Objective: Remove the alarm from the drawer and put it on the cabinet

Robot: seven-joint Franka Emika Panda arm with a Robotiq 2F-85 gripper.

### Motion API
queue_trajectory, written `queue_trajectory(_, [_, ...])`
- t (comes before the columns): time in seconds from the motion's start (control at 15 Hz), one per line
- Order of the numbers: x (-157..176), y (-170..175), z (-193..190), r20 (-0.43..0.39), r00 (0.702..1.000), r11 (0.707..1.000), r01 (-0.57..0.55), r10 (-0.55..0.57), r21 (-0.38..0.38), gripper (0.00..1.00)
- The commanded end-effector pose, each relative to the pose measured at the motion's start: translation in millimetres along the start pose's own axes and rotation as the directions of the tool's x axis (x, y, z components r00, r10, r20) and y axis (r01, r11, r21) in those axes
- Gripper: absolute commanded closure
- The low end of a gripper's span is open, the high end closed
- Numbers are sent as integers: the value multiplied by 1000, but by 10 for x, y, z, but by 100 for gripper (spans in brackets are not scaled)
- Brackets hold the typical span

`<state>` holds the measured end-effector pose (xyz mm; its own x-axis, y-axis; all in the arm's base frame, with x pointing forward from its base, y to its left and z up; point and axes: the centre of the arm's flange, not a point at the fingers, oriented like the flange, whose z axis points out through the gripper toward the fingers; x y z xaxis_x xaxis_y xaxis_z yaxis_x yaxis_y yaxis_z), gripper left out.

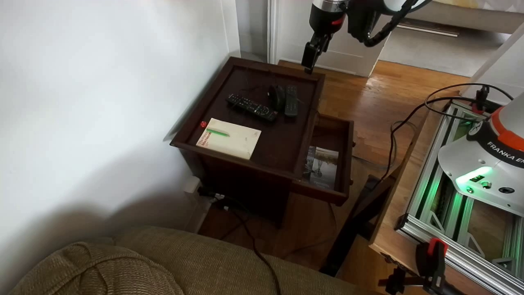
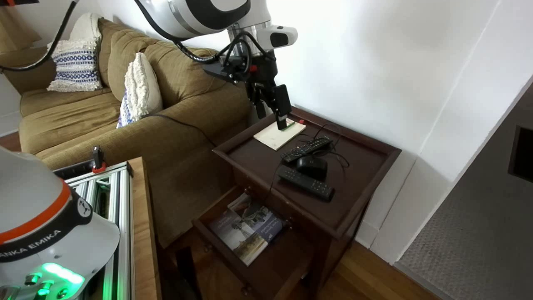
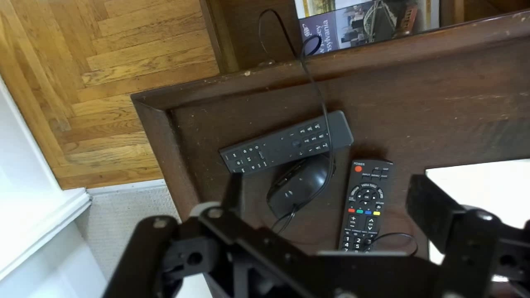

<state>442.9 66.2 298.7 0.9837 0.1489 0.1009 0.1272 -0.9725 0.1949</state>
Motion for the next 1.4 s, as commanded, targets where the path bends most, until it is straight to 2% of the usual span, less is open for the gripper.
queue_trajectory(0.0, [29,-31,68,17,1000,1000,22,-22,1,0])
queue_trajectory(0.13, [-67,29,213,50,998,999,37,-36,-21,0])
queue_trajectory(0.4, [-422,400,652,228,973,999,23,-12,-46,0])
queue_trajectory(0.6, [-609,687,979,325,944,999,50,-50,9,0])
queue_trajectory(0.73, [-721,802,1206,358,929,995,83,-98,58,0])
queue_trajectory(0.87, [-801,877,1433,359,926,991,86,-116,99,0])
queue_trajectory(1.0, [-871,925,1625,334,936,990,72,-109,121,0])
queue_trajectory(1.13, [-921,957,1795,297,947,986,85,-124,140,0])
queue_trajectory(1.27, [-925,979,1940,237,959,976,114,-157,188,0])
queue_trajectory(1.33, [-953,985,2014,233,958,971,119,-167,209,0])
